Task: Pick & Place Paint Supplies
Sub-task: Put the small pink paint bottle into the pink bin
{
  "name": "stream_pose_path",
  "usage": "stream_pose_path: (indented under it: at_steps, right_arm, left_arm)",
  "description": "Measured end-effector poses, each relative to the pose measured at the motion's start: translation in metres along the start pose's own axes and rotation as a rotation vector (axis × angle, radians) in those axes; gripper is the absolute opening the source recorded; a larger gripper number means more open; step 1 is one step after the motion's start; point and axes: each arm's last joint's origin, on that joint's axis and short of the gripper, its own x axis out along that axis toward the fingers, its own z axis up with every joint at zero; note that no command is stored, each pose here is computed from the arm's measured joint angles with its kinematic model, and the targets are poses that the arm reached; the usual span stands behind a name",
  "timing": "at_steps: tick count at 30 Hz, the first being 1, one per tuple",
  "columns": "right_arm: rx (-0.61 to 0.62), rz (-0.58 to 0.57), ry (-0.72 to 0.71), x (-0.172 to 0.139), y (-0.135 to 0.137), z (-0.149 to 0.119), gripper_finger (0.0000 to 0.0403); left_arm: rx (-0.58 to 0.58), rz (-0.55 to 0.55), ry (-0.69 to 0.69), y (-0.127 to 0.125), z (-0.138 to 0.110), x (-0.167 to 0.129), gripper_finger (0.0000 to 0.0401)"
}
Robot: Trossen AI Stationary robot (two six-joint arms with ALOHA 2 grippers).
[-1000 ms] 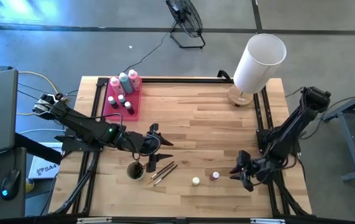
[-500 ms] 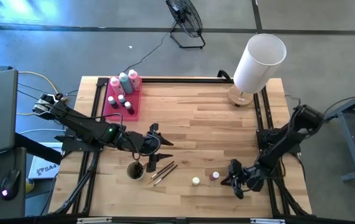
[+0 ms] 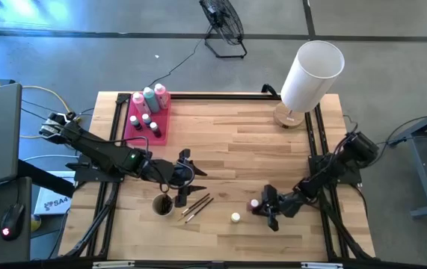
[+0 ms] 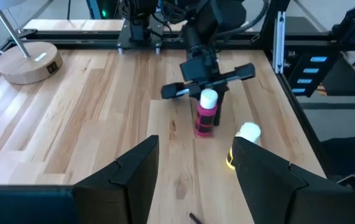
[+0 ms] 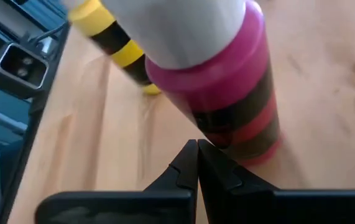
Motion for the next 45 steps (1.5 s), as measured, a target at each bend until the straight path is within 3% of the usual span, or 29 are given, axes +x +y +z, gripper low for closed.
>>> stream_pose_path:
  at_steps: [14, 26, 34, 45]
  right_arm:
    - [-0.011, -0.083, -0.052, 0.012, -0.036, 0.037, 0.0002]
    - [-0.043, -0.084, -0.137, 0.017, -0.059, 0.063, 0.0002]
    - [-0.082, -0.125, -0.153, 0.047, -0.075, 0.075, 0.0002]
    - [-0.152, -0.06, -0.12, 0.056, -0.094, 0.096, 0.0002]
  left_arm:
    - [0.029, 0.005, 0.024, 0.0, -0.002, 0.0, 0.02]
    - [0.034, 0.006, 0.023, 0.001, -0.002, 0.0, 0.02]
    - [0.034, 0.007, 0.022, 0.001, -0.002, 0.0, 0.02]
    - [0.03, 0.004, 0.025, 0.0, -0.002, 0.0, 0.02]
